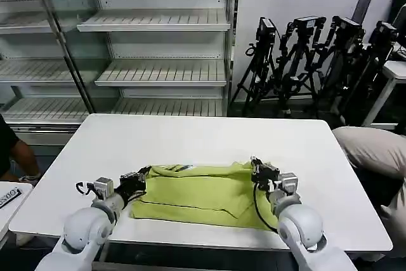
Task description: Fold and organize the clothes.
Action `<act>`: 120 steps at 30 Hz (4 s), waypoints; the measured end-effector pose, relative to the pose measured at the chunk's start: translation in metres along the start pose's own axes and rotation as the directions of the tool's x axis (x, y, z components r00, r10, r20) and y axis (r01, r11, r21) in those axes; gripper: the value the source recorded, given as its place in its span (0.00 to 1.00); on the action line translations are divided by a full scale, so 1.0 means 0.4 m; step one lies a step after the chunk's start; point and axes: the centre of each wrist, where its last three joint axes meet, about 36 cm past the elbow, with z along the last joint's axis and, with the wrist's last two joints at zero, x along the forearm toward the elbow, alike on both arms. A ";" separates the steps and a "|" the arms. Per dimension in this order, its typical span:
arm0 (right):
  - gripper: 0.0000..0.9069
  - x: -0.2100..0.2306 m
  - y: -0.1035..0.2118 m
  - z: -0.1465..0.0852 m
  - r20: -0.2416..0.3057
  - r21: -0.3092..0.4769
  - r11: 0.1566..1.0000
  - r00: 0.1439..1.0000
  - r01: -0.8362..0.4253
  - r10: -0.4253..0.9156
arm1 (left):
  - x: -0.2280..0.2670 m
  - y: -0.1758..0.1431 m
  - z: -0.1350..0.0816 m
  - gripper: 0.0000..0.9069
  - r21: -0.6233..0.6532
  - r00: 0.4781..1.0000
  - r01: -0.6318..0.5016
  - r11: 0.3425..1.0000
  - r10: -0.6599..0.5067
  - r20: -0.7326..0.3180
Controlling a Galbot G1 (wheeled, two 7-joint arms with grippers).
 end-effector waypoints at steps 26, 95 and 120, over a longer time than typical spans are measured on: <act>0.00 0.136 0.014 0.040 -0.003 -0.024 1.000 1.000 -0.011 0.011 | 0.094 -0.028 0.050 0.01 -0.048 1.000 0.006 0.999 -0.006 -0.013; 1.00 0.230 -0.030 0.094 0.027 0.125 0.988 0.996 -0.090 0.087 | 0.099 -0.188 0.079 1.00 0.012 0.977 0.198 0.980 -0.196 -0.089; 1.00 0.232 -0.035 0.111 0.025 0.153 0.983 0.994 -0.105 0.102 | 0.082 -0.209 0.092 0.02 -0.001 0.973 0.209 0.978 -0.208 -0.102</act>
